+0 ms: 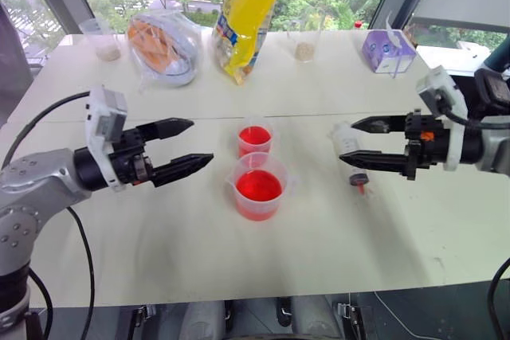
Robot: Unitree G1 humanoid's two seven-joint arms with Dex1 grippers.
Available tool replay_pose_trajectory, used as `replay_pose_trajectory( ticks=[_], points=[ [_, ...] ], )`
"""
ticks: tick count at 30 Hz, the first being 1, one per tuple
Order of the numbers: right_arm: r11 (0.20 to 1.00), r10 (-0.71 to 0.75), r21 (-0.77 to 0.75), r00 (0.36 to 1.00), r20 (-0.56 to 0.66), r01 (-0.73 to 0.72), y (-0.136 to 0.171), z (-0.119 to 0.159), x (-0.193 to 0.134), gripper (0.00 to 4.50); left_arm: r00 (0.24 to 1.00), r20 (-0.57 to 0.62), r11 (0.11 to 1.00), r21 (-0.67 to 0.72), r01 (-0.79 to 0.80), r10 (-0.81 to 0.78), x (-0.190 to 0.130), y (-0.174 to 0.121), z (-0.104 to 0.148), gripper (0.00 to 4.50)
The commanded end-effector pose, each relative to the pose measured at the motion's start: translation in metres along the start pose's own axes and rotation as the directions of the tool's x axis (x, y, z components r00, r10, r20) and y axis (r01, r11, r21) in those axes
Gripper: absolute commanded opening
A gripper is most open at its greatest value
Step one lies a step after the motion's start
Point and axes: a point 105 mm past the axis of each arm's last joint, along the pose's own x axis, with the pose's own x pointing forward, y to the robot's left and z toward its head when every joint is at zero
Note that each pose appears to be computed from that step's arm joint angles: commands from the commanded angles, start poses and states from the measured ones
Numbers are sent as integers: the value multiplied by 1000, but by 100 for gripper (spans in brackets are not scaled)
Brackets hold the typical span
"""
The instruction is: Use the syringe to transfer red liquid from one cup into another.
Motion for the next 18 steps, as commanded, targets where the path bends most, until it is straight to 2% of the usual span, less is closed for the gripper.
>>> replay_pose_trajectory(
  ticks=[1, 18],
  points=[
    [999, -12, -37, 1000, 28, 13, 1, 10, -3, 445, 1000, 15, 1000, 30, 9, -10, 1, -1, 6, 450],
    [996, -68, -54, 997, 20, 69, -11, 8, -5, 445, 998, 59, 998, 53, 34, -37, 11, 1, 11, 450]
  ],
)
